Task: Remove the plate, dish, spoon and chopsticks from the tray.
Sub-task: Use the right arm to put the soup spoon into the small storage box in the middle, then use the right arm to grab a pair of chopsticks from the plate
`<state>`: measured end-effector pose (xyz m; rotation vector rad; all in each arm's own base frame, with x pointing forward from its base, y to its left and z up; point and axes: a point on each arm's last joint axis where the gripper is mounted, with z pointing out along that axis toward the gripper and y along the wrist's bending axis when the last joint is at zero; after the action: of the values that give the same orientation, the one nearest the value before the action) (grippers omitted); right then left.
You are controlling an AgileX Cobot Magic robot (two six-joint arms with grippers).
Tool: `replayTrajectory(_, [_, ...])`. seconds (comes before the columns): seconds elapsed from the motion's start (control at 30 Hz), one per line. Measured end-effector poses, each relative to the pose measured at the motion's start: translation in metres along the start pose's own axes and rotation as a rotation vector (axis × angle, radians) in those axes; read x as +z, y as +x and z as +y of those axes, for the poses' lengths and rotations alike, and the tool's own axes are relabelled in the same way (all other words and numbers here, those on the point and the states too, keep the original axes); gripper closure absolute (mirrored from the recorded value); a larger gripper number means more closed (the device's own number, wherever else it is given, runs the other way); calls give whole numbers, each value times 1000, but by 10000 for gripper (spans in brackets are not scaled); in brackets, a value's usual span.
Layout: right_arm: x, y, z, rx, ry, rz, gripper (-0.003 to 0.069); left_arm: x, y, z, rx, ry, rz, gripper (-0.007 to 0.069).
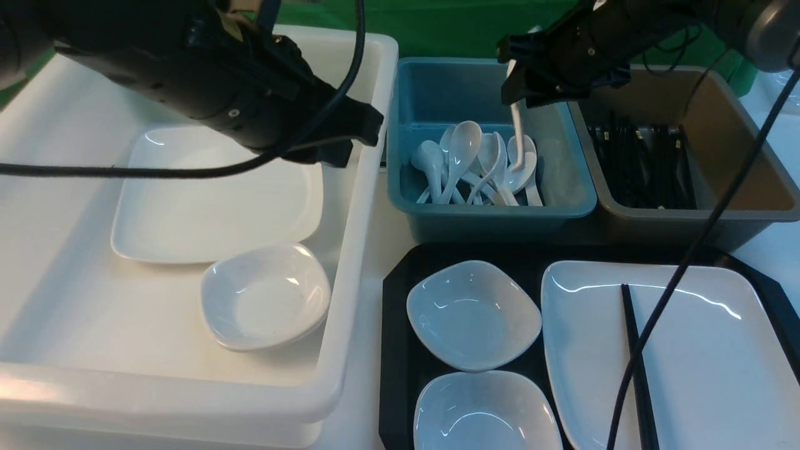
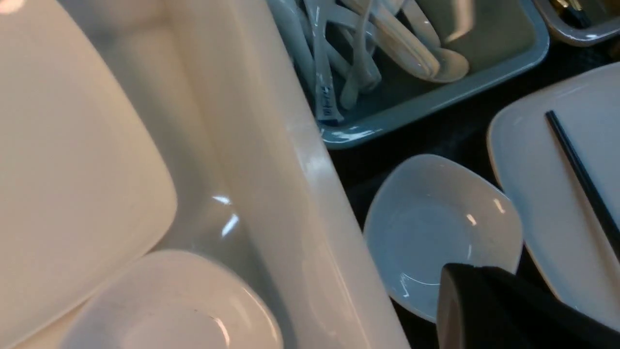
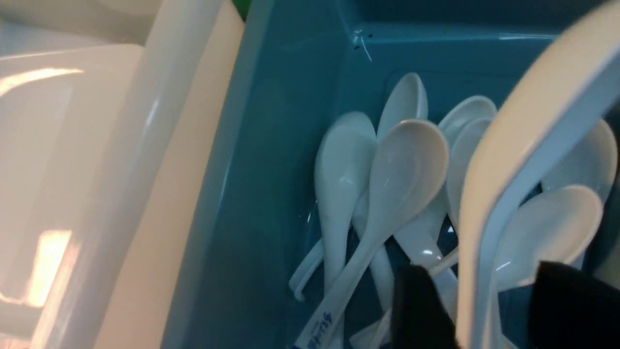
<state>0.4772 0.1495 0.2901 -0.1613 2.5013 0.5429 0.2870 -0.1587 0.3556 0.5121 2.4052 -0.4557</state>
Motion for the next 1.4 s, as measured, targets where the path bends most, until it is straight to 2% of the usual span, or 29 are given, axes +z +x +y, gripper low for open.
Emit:
replayTrajectory(0.1, [-4, 2, 1, -24, 1, 24, 111, 0, 0, -3, 1, 38, 0, 604])
replayTrajectory(0.17, [-13, 3, 4, -51, 2, 53, 95, 0, 0, -5, 3, 53, -2, 604])
replayTrajectory(0.2, [-24, 6, 6, -95, 13, 91, 109, 0, 0, -5, 6, 58, 1, 604])
replayTrajectory(0.27, [-40, 10, 9, -142, 25, 146, 165, 0, 1, -6, 10, 61, 9, 604])
replayTrajectory(0.33, [-65, 15, 13, -188, 49, 206, 315, 0, 2, -9, 35, 63, 12, 604])
replayTrajectory(0.37, [-87, 15, 17, -207, 64, 186, 429, 1, 2, -13, 59, 71, 15, 604])
replayTrajectory(0.43, [-119, 22, 24, -212, 79, 157, 561, 2, 6, -24, 105, 92, 36, 604])
replayTrajectory(0.5, [-135, 36, 25, -199, 84, 168, 590, 3, 11, -35, 140, 116, 70, 604])
replayTrajectory(0.6, [-158, 65, 24, -178, 105, 217, 558, 3, 20, -56, 207, 153, 129, 604])
replayTrajectory(0.77, [-158, 137, 2, -101, 179, 320, 346, 4, 33, -89, 310, 202, 163, 604])
replayTrajectory(0.9, [-126, 196, -23, -29, 221, 316, 218, 11, 37, -104, 343, 222, 159, 604])
replayTrajectory(1.07, [-90, 231, -43, 19, 252, 337, 189, 27, 38, -108, 348, 220, 162, 604])
replayTrajectory(1.4, [-48, 246, -59, 63, 282, 448, 189, 65, 57, -107, 364, 213, 277, 604])
